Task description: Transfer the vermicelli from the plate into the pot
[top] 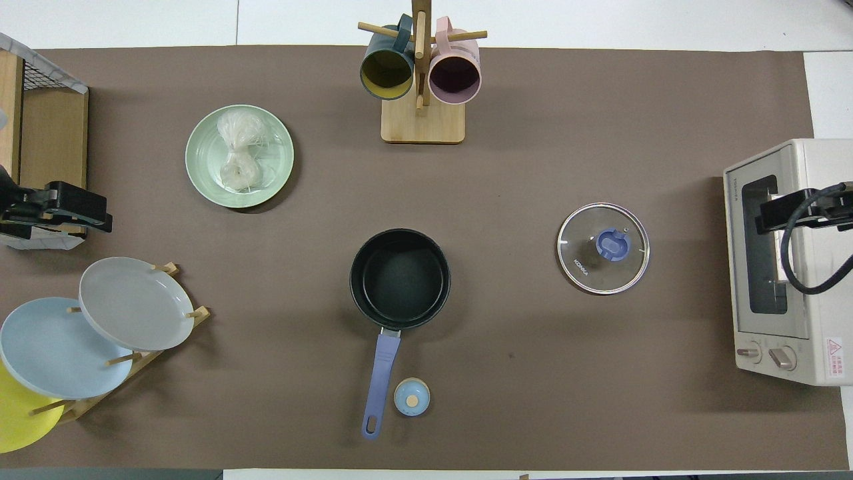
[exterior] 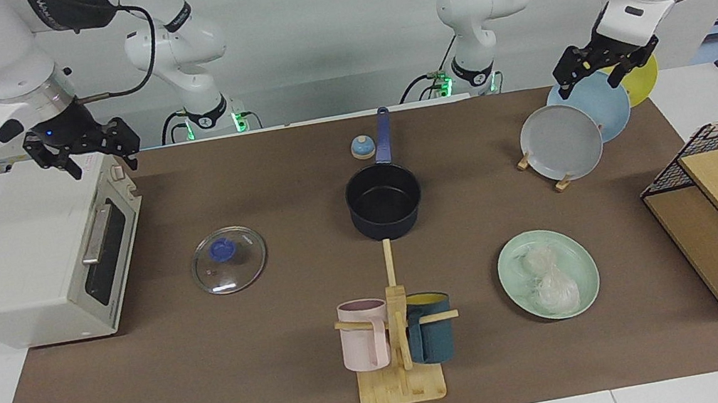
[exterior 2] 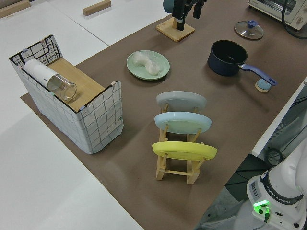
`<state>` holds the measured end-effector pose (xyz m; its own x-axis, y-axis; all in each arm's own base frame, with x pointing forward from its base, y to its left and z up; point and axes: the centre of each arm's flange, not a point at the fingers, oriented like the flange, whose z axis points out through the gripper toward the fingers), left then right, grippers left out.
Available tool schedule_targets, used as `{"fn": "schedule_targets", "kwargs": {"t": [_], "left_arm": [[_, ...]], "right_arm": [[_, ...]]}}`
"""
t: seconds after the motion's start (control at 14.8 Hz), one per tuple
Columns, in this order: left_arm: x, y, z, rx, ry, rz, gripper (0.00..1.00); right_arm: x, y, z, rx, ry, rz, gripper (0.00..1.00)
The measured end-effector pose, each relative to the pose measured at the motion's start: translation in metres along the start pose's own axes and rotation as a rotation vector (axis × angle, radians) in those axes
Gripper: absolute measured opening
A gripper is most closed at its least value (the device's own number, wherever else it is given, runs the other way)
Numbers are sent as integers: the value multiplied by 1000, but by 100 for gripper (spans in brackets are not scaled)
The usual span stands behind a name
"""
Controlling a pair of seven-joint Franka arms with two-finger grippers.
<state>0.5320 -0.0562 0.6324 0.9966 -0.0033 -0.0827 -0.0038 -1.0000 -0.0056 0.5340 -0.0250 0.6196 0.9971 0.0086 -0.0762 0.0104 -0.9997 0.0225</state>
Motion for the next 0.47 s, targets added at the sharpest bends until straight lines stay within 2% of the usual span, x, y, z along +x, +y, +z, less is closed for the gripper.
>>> {"fn": "schedule_targets", "kwargs": {"t": [0.47], "left_arm": [[2,1,-1,-2,17,1,100]], "right_arm": [[0,0,0,0,0,0,100]]}}
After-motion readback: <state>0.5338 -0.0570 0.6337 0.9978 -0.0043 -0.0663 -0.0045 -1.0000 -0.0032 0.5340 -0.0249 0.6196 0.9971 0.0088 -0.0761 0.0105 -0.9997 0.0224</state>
